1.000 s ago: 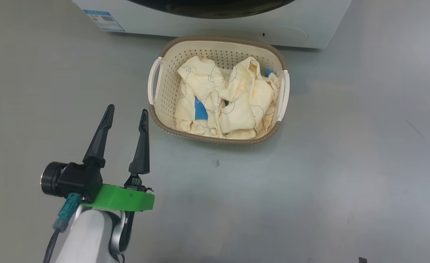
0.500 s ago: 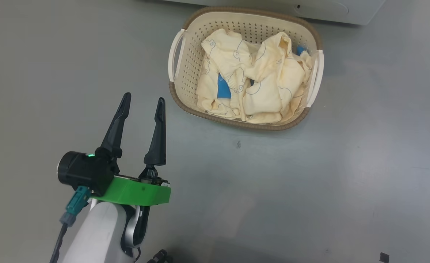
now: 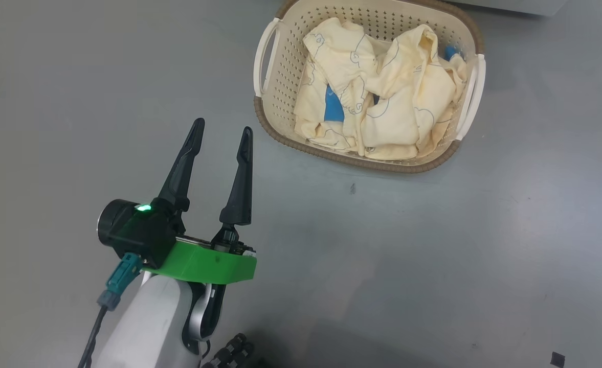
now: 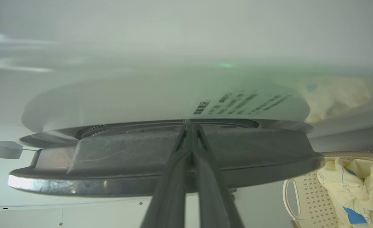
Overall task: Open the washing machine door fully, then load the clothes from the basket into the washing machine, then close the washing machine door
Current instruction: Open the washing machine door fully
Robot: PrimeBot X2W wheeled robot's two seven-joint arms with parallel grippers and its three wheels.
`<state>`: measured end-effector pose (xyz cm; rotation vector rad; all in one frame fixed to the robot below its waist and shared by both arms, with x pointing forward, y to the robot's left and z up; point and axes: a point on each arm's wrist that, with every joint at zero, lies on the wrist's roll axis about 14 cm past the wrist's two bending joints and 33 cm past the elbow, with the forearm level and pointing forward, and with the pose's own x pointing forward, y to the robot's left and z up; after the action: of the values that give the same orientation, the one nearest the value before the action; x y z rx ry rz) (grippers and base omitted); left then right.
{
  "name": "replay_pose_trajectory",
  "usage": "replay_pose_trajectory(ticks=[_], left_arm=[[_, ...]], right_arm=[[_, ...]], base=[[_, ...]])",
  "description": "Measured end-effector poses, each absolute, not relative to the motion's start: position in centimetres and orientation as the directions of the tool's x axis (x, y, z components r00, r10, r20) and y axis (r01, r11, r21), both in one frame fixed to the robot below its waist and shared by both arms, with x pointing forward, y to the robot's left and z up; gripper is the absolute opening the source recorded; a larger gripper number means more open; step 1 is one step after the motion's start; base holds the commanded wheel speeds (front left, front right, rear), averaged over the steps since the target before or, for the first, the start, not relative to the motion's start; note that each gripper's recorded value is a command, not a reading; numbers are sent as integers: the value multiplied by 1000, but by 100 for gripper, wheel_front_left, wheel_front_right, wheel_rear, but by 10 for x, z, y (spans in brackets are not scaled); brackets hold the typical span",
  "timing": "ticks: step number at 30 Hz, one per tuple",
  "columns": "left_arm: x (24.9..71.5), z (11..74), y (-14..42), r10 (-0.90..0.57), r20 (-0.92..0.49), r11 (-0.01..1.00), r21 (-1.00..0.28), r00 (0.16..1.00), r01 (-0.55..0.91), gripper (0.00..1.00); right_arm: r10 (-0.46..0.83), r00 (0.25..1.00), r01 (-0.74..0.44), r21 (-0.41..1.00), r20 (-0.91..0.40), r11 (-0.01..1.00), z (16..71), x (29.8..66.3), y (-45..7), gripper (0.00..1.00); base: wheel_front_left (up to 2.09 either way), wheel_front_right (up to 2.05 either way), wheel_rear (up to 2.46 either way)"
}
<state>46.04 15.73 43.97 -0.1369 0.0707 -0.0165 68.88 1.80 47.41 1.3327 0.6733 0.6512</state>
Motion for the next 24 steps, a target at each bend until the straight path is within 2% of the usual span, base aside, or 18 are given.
replay_pose_trajectory(ticks=[13,17,24], left_arm=[[459,436,161,-1,-85,991,-130,996,-10,100],[460,437,161,2,-81,992,-129,997,-12,100],[465,440,161,1,-68,992,-129,998,-10,100]], right_arm=[[769,636,-15,995,-64,95,468,691,37,0],[796,597,-28,990,-94,138,463,685,42,0],[823,557,-33,987,-112,156,462,677,47,0]], base=[[0,0,0],[0,0,0],[0,0,0]])
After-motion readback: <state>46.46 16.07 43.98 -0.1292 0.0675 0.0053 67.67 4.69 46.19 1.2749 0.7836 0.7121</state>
